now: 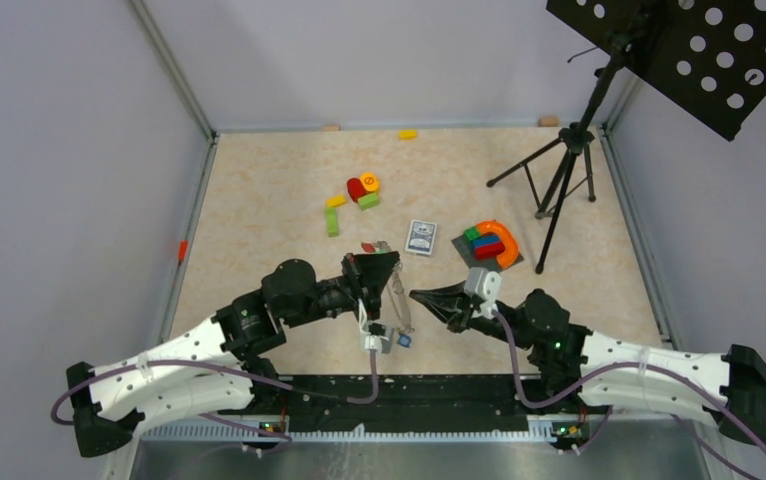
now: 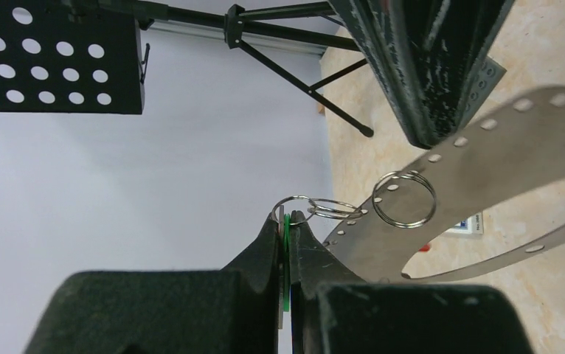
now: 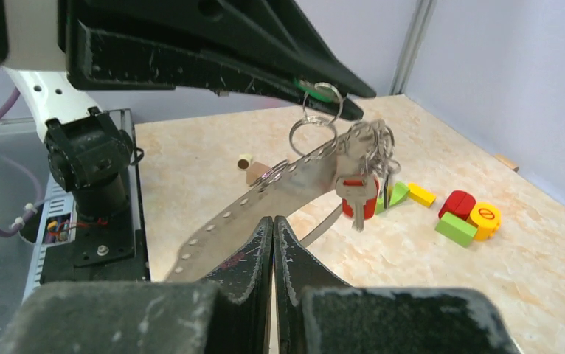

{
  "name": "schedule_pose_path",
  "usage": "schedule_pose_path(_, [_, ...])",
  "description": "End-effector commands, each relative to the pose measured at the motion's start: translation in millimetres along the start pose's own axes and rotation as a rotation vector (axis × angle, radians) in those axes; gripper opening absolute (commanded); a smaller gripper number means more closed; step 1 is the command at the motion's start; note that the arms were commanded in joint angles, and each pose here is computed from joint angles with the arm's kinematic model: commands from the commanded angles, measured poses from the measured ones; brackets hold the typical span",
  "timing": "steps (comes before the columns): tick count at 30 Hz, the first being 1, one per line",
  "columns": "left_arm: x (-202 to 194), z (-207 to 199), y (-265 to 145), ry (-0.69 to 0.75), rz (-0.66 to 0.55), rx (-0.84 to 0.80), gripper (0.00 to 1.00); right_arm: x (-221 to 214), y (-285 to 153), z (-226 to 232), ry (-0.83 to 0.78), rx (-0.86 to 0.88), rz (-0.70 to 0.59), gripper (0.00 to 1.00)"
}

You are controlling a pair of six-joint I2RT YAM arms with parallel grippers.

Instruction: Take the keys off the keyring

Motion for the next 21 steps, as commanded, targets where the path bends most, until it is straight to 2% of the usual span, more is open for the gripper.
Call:
schedule_pose_path(1, [2.3,42.7,-7.4,0.009,-0.006,0.16,0.0,7.1,3.3,2.3,0.015,0.004,-0.049,0.0])
schedule_pose_path(7, [5.4,42.6,-9.5,0.015,-0.033,0.162,0.0,11.4,5.4,0.2,-0.009,-0.009,-0.034,0.0])
schedule_pose_path(12, [5.2,40.4,-8.9,0.013,-0.032,0.156,0.0,11.7,9.0,14.2,0.007,0.114,-0.024,0.0])
schedule_pose_path(21, [8.3,37.2,-9.9,0.007,-0.058,0.13,0.0,26.4,17.5,17.7,-0.027,0.151,-0.041,0.16])
Point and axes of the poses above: each gripper's point midway between its finger pads, its own y axis out along the fingers, its own z axis along the line the jaws close on, x = y × z, the point moved 7 cm from there along -y, back along the fingers, and after that the axes turned 11 degrees about y, right-handed, at the moved point
